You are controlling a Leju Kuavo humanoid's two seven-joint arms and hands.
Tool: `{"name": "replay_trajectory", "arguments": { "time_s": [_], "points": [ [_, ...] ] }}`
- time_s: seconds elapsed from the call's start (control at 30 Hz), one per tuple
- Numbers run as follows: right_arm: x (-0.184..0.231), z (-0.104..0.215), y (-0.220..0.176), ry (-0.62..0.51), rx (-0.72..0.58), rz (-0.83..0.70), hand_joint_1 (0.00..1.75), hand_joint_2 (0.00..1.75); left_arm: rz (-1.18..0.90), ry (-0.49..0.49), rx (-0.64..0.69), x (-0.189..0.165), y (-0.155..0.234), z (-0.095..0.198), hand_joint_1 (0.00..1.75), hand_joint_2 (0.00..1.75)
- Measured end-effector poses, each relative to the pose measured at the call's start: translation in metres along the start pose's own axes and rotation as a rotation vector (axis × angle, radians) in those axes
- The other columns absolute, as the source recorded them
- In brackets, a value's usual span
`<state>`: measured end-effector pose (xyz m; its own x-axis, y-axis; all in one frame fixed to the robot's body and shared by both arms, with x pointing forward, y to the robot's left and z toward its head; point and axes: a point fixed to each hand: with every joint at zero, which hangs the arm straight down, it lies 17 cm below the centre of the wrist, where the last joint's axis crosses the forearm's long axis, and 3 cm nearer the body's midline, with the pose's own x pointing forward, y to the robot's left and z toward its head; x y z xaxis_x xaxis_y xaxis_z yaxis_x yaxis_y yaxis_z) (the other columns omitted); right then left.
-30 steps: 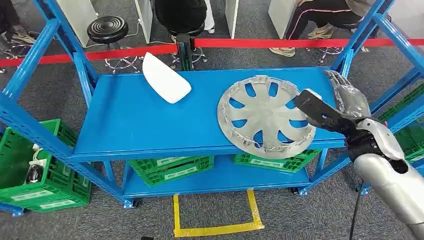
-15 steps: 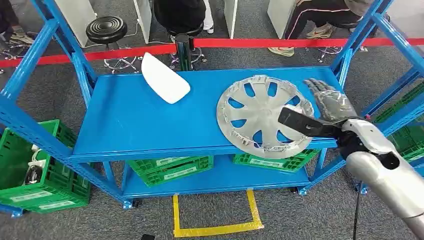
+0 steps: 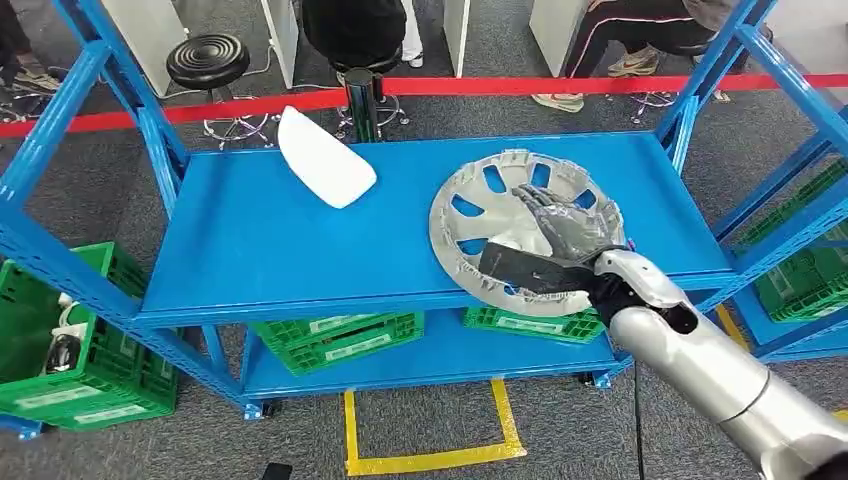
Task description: Take the parts from the cabinet and place them on the table.
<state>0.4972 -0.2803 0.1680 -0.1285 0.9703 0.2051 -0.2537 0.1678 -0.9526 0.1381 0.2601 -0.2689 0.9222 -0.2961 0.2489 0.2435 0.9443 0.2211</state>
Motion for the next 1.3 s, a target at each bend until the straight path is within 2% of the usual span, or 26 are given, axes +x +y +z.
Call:
{"name": "replay_trajectory", "arguments": {
  "time_s": [0.13, 0.37, 0.57, 0.8, 0.93, 1.3],
  "points": [
    [-0.002, -0.004, 0.015, 0.018, 0.05, 0.049, 0.0, 1.75, 0.008, 0.013, -0.011, -0.004, -0.002, 0.0, 0.0, 0.0],
    [-0.031, -0.007, 0.046, 0.118, 0.137, 0.154, 0.0, 1.75, 0.003, 0.016, -0.048, -0.006, -0.012, 0.003, 0.0, 0.0],
    [-0.041, -0.005, 0.065, 0.138, 0.188, 0.195, 0.0, 1.75, -0.007, 0.028, -0.055, -0.009, -0.014, 0.003, 0.0, 0.0],
    [-0.036, -0.003, 0.085, 0.118, 0.246, 0.219, 0.0, 1.75, -0.003, 0.019, -0.06, -0.006, -0.016, 0.003, 0.0, 0.0],
    [-0.03, -0.001, 0.101, 0.128, 0.329, 0.211, 0.0, 1.75, 0.01, 0.025, -0.08, -0.005, -0.027, 0.006, 0.0, 0.0],
    [-0.027, -0.011, 0.112, 0.157, 0.408, 0.206, 0.0, 1.75, 0.034, 0.023, -0.076, -0.003, -0.028, 0.006, 0.0, 0.0]
  ]
}}
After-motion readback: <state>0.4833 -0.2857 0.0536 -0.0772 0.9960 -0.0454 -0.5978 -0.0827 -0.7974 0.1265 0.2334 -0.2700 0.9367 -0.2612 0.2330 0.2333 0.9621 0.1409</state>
